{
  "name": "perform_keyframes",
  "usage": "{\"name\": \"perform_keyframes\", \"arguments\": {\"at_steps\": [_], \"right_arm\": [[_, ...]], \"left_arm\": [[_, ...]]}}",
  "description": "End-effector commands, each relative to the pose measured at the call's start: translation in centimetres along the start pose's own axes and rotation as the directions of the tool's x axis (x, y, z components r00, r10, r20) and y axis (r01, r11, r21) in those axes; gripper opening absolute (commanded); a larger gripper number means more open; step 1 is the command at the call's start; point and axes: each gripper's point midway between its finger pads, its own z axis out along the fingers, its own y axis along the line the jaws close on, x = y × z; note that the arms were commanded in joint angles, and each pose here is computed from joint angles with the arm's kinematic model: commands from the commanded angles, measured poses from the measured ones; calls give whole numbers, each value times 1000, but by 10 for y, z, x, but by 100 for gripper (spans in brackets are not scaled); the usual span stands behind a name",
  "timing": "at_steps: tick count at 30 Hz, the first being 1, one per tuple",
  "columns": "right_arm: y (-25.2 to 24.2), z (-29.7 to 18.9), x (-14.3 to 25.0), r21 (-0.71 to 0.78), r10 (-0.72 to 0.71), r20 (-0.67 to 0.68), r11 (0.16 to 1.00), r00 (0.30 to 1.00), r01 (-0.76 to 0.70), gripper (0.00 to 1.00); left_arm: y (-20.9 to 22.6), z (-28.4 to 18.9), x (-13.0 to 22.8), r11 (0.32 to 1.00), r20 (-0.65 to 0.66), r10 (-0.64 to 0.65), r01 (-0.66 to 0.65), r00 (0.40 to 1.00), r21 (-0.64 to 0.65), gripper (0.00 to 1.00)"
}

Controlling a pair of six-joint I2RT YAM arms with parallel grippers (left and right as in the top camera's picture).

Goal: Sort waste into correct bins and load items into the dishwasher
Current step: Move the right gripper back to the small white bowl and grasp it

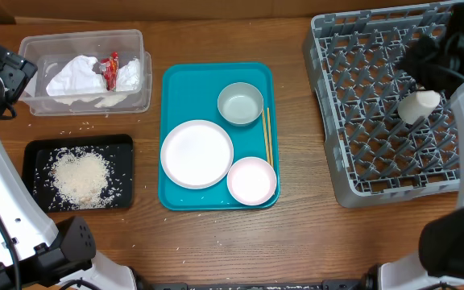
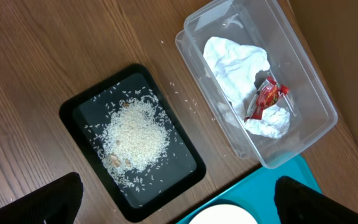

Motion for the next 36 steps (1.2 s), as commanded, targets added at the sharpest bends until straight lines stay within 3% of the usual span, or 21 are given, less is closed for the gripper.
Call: {"name": "perform_keyframes", "arguments": {"at_steps": [1, 3, 13, 23, 29, 36], "right_arm": [[90, -19, 35, -321, -205, -62, 931, 977, 175, 59], [111, -12, 53, -329, -256, -71, 919, 964, 220, 64], [198, 63, 150, -256, -419, -73, 885, 905, 389, 70], [236, 122, 249, -201, -566, -79, 815, 820, 543, 73], [235, 147, 277, -83, -618, -38, 785, 786, 613, 74], [241, 159, 299, -96, -637, -34, 769, 770, 632, 67]], "left_arm": [[0, 5, 1, 1000, -12, -10, 10, 1000, -11, 100], [0, 5, 1, 1000, -12, -10, 10, 1000, -11, 100], [0, 5, 1, 1000, -12, -10, 10, 1000, -11, 100], [0, 5, 1, 1000, -12, -10, 10, 1000, -11, 100], [0, 5, 1, 1000, -12, -10, 10, 1000, -11, 100], [0, 5, 1, 1000, -12, -10, 10, 1000, -11, 100]]}}
